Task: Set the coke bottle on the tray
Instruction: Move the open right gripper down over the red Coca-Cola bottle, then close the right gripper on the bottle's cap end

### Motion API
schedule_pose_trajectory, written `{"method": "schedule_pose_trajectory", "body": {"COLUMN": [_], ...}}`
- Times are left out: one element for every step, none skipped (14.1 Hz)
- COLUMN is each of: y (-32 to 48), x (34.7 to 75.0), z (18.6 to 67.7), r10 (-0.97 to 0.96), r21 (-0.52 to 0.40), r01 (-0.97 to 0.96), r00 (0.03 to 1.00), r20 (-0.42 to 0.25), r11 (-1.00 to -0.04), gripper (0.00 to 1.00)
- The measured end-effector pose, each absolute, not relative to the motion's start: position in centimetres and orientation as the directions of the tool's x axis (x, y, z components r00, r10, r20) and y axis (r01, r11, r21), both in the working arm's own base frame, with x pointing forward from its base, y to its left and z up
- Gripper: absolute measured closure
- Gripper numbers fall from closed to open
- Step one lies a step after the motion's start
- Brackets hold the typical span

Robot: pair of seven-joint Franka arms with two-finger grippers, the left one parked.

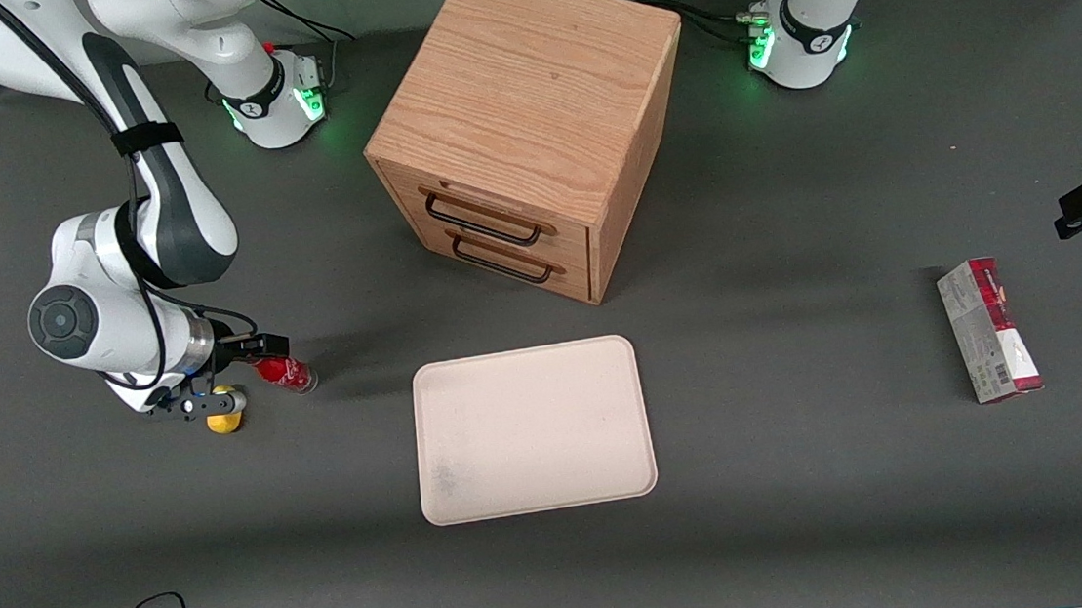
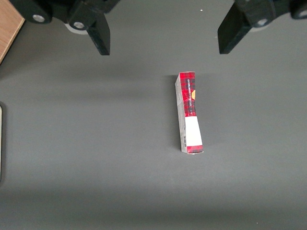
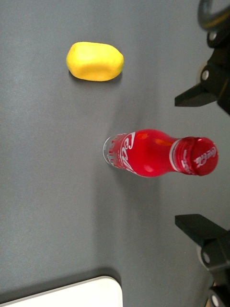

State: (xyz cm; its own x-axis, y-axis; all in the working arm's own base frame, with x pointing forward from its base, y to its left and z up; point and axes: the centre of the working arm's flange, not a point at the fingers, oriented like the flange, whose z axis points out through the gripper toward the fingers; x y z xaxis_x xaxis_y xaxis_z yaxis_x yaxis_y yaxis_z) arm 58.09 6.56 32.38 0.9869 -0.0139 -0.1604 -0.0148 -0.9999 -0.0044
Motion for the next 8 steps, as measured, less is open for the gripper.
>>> {"method": "schedule_pose_trajectory", "body": {"y": [6.54,6.53,6.52,6.51,6.51,6.51,6.5,6.5], "x": [57.94,57.88,57.83,57.8,57.77,57.76,57.75,57.75], "z": [32.28,32.19,32.11,32.06,32.03,32.01,32.0,32.01], "r10": [-0.014,-0.014,-0.014,-0.014,-0.014,-0.014,-0.014,-0.014], "r21": [-0.004,-0.004,-0.004,-0.003,-0.003,-0.003,-0.003,-0.003], "r01": [-0.015,-0.015,-0.015,-0.015,-0.015,-0.015,-0.015,-0.015], "r00": [0.986,0.986,0.986,0.986,0.986,0.986,0.986,0.986], "r20": [-0.163,-0.165,-0.166,-0.167,-0.167,-0.168,-0.168,-0.168], "r11": [-1.0,-1.0,-1.0,-1.0,-1.0,-1.0,-1.0,-1.0], "gripper": [0.01,0.02,0.04,0.04,0.07,0.19,0.3,0.4]}}
